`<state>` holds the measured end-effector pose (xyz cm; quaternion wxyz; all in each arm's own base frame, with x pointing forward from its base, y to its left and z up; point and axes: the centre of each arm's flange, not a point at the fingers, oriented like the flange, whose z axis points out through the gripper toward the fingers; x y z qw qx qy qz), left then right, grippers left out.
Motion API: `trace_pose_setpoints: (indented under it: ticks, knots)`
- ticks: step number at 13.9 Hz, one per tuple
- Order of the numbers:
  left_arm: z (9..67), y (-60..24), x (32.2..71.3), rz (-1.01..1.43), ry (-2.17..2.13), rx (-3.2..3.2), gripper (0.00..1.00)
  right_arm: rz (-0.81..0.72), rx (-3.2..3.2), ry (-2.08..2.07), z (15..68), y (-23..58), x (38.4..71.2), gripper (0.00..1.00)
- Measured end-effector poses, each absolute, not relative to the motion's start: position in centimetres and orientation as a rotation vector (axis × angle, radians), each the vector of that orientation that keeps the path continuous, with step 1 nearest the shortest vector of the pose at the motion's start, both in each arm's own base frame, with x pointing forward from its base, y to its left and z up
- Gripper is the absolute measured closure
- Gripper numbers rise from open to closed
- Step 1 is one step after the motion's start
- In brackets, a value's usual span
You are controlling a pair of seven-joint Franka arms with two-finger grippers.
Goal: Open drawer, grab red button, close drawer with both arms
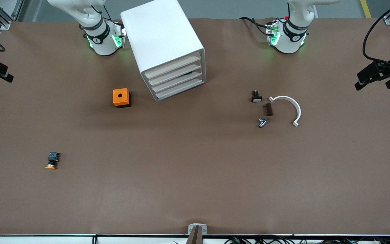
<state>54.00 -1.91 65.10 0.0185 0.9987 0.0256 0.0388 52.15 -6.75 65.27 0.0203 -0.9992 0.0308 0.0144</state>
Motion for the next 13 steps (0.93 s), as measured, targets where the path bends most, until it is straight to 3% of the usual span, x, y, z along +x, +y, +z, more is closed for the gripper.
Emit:
trace_pose_setpoints:
  ticks: [7,13]
  knots:
    - [64.6,-1.4,54.3,0.107,0.095,3.102,0.00,0.026,-3.110,0.109,65.4,-7.3,52.2,0.00]
    - [60.7,-0.9,56.3,-0.005,0.114,3.105,0.00,0.029,-3.112,0.110,65.3,-7.3,52.2,0.00]
